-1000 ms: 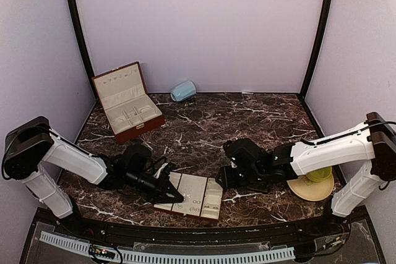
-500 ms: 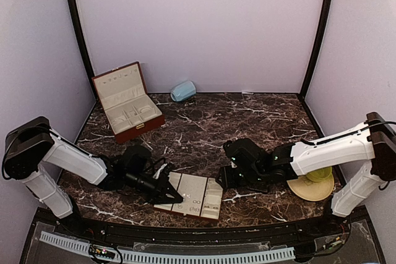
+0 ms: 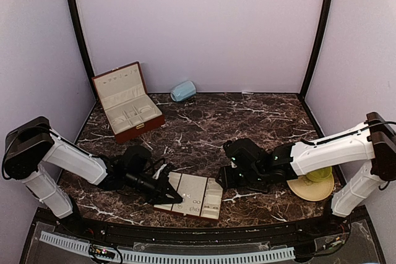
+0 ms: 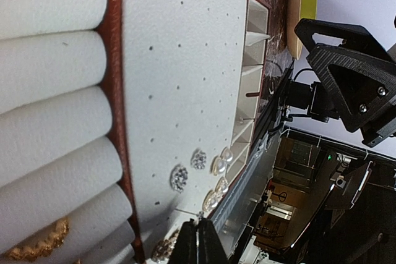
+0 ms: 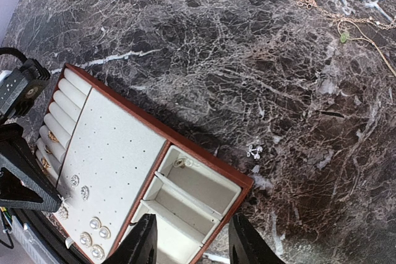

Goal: Organize the mixed jewelry
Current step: Insert the earring into the earring holder.

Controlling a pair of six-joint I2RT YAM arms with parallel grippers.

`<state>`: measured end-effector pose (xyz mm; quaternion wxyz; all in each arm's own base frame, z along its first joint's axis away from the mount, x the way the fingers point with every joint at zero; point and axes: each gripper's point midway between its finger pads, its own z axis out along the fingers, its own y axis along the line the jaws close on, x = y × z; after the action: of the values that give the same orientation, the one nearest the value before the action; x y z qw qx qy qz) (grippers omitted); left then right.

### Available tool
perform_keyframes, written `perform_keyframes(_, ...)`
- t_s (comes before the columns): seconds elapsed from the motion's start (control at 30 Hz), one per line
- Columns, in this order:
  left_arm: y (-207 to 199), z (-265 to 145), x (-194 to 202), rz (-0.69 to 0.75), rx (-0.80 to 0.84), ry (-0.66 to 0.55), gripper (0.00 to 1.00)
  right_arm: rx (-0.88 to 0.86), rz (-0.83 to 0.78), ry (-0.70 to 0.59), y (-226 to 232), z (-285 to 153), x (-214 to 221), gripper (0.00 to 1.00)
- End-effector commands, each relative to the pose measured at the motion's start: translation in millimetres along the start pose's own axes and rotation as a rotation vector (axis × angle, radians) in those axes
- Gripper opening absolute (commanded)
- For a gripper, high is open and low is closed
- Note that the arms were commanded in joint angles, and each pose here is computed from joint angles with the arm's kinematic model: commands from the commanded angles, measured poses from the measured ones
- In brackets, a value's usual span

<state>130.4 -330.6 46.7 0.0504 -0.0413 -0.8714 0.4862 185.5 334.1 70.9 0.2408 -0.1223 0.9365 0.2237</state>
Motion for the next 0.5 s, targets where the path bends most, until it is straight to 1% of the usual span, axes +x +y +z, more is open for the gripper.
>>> perform_keyframes(0.0, -0.1, -0.9, -1.2, 0.008, 0.004, -0.001, 0.00, -0.021, 0.009, -0.031, 9.3, -3.4, -8.2, 0.41)
perform_keyframes(0.2, -8.0, -0.7, -3.7, 0.048, 0.005, 0.008, 0.00, -0.020, 0.007, -0.026, 9.0, -2.1, -7.0, 0.41)
perform_keyframes(0.47, -4.0, 1.6, -1.8, 0.028, 0.003, 0.020, 0.00, -0.018, 0.011, -0.029, 8.0, -3.4, -7.4, 0.41)
